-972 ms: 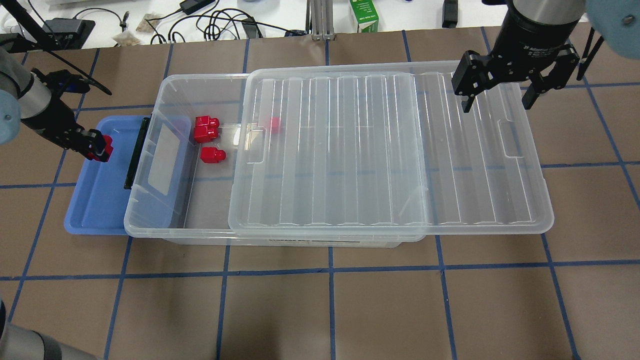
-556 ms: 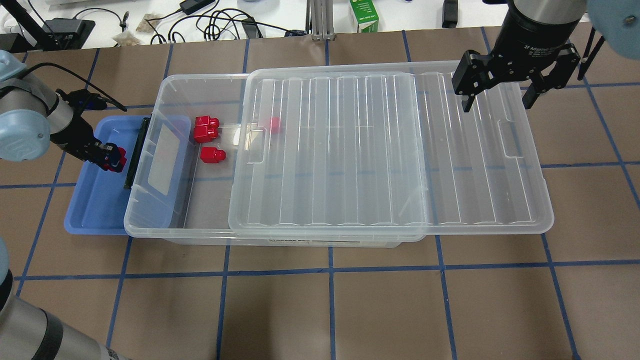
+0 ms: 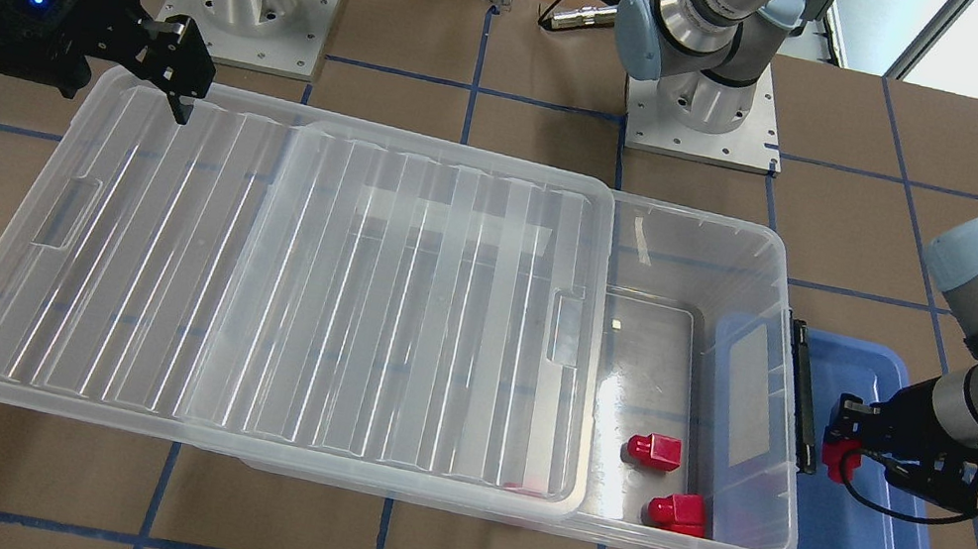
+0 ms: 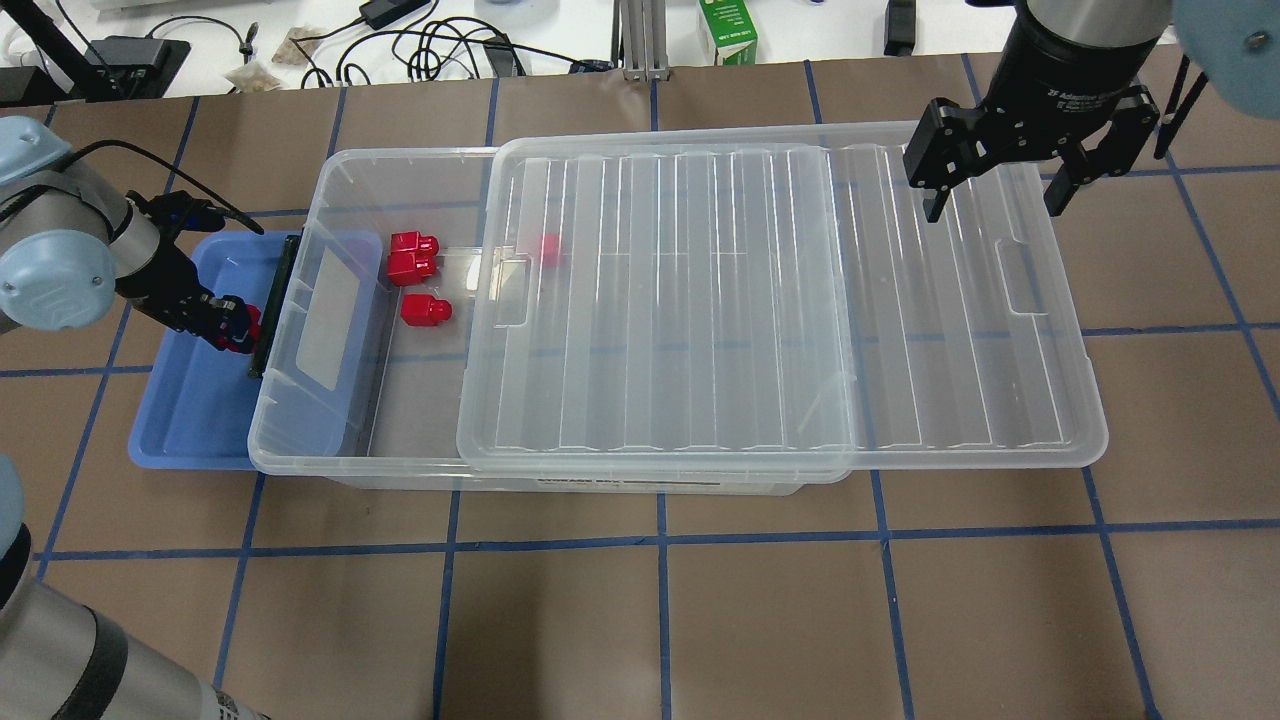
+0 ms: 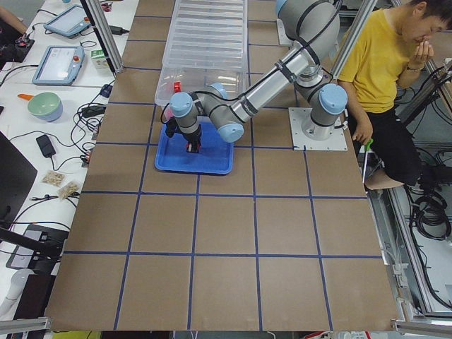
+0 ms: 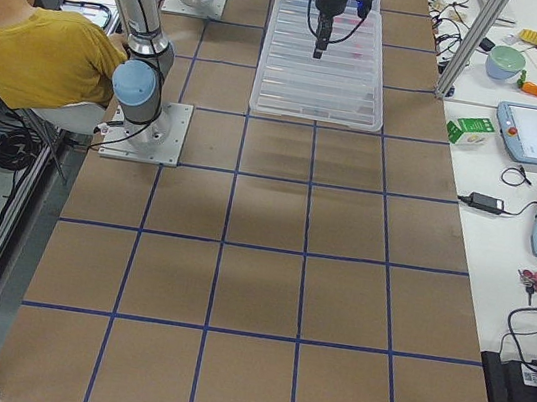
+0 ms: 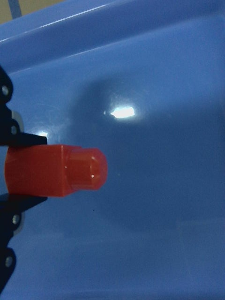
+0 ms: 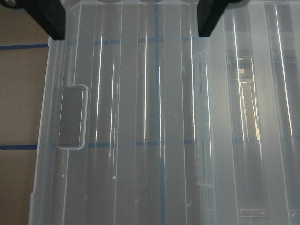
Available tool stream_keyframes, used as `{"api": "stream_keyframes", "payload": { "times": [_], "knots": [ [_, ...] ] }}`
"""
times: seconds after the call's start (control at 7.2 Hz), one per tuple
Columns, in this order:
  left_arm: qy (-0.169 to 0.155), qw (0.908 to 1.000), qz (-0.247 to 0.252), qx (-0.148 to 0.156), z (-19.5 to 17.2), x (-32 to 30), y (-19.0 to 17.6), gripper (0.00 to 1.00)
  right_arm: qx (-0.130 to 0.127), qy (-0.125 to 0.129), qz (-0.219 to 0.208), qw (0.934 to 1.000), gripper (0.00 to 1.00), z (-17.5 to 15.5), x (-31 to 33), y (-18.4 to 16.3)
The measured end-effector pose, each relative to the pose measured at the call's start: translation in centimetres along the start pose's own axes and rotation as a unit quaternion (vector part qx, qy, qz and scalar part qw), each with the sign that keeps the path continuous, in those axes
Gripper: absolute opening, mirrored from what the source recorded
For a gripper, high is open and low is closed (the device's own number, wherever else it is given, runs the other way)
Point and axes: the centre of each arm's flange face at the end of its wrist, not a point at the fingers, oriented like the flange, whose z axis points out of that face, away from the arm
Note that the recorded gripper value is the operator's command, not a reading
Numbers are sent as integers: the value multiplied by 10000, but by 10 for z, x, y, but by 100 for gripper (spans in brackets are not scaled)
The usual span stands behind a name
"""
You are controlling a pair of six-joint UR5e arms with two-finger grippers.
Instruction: Place red block in blue tray from box
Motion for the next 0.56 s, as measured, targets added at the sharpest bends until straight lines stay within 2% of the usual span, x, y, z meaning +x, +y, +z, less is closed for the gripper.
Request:
{"api": "stream_keyframes", "payload": {
  "times": [0.28,0.56],
  "knots": [
    [-59,10000,-45,44,-9,0,-1,100,12,0,0,10000,100,0,0,-1],
    [-183,9997,-83,126,-57,11,-1,100,-7,-12,-6,10000,100,2,1,-2]
  ]
}}
